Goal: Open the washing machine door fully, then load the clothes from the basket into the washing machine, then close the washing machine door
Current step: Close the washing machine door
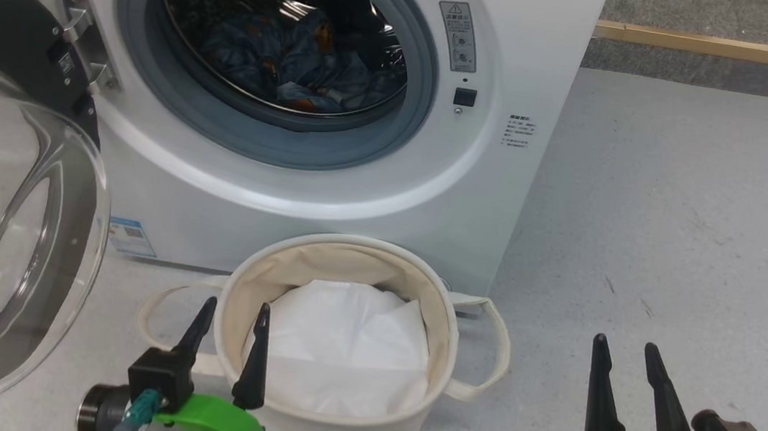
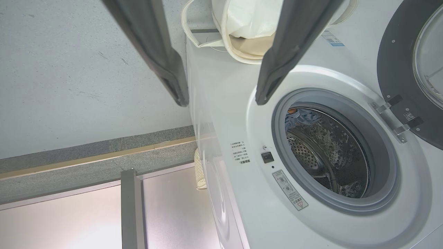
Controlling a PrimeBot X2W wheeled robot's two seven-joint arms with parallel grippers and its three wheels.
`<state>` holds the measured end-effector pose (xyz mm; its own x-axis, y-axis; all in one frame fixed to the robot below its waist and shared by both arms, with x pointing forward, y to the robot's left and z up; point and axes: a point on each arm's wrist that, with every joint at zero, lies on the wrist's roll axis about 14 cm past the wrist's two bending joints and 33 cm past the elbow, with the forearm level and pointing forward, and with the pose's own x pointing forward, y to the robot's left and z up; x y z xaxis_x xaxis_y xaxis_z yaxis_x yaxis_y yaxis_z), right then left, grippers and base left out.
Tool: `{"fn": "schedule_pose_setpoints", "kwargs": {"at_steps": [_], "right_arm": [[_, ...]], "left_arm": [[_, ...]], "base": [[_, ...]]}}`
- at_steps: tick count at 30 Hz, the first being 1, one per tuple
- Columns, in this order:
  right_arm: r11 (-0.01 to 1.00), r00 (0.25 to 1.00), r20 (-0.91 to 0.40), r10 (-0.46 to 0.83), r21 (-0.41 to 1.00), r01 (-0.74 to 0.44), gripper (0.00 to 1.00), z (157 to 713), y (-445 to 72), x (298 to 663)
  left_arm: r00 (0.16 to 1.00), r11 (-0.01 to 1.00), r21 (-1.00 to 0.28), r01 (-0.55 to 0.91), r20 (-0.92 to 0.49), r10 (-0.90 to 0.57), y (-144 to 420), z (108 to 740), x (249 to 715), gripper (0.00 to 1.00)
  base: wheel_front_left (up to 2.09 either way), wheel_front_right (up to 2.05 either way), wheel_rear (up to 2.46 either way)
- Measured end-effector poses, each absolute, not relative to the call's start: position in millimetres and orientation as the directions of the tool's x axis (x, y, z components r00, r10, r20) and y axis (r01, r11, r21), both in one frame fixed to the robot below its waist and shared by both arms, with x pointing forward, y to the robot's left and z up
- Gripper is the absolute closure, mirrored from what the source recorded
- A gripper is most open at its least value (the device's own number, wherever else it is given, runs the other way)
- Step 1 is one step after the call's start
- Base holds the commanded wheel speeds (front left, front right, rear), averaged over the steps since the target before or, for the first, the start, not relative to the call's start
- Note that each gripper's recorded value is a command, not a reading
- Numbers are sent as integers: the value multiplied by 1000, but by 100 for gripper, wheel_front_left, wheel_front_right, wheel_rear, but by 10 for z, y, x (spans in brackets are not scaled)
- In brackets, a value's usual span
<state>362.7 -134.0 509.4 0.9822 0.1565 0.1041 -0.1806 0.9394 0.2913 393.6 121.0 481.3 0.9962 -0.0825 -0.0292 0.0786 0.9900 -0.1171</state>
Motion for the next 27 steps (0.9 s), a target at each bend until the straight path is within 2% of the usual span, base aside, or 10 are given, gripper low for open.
{"fn": "schedule_pose_setpoints", "kwargs": {"at_steps": [14, 20, 27], "right_arm": [[939, 983, 97, 154, 296, -177, 0, 5071, -1345, 3624], [939, 983, 96, 154, 296, -176, 0, 5069, -1346, 3624], [938, 983, 97, 155, 297, -177, 0, 5070, -1342, 3622]], "left_arm": [[997, 989, -131, 61, -40, -67, 1235, 4786, 3937, 0], [997, 991, -121, 59, -40, -64, 1236, 4785, 3938, 0], [997, 991, -119, 58, -40, -64, 1238, 4784, 3938, 0]], "base": [[-12, 10, 2], [-127, 84, 42], [-210, 168, 42]]}}
